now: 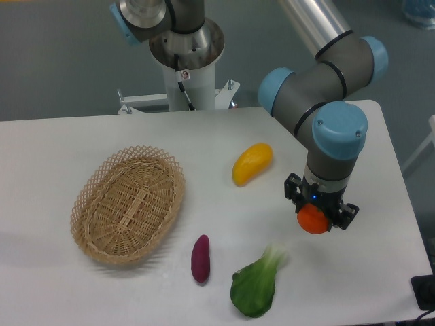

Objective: Place the orange in the basket
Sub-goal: 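Carry the held orange with the gripper over to the wicker basket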

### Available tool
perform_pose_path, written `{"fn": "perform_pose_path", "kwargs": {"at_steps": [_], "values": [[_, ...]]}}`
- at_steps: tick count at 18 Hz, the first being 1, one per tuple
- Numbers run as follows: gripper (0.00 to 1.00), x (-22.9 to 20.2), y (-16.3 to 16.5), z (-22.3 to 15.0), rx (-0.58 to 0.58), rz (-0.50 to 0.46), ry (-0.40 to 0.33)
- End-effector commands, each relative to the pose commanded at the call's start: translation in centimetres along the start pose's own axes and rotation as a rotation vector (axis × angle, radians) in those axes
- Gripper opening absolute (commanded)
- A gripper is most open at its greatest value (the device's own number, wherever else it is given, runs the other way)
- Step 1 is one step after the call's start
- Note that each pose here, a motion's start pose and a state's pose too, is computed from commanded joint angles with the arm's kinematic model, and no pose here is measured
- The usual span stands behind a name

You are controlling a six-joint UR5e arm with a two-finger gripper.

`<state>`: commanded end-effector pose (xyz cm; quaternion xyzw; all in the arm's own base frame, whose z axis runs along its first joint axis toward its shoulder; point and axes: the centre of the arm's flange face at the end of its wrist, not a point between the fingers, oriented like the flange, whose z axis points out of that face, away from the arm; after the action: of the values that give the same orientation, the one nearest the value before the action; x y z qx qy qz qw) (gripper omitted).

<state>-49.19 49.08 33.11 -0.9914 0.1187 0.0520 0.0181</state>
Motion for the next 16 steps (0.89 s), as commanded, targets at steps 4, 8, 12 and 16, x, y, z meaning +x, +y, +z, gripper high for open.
{"fn": "perform_pose_path", "kwargs": {"at_steps": [4,8,12,16], "values": [[0.59,3.0,-4.2,-0.2,-0.004,0.024,0.002],[0.60,5.5,-7.0,0.2,-0.025,0.037,0.003],[0.59,9.2,-11.0,0.4,-0.024,0.050,0.004],[0.57,15.8,-16.4,0.4,-0.018,0.088,0.015]]}}
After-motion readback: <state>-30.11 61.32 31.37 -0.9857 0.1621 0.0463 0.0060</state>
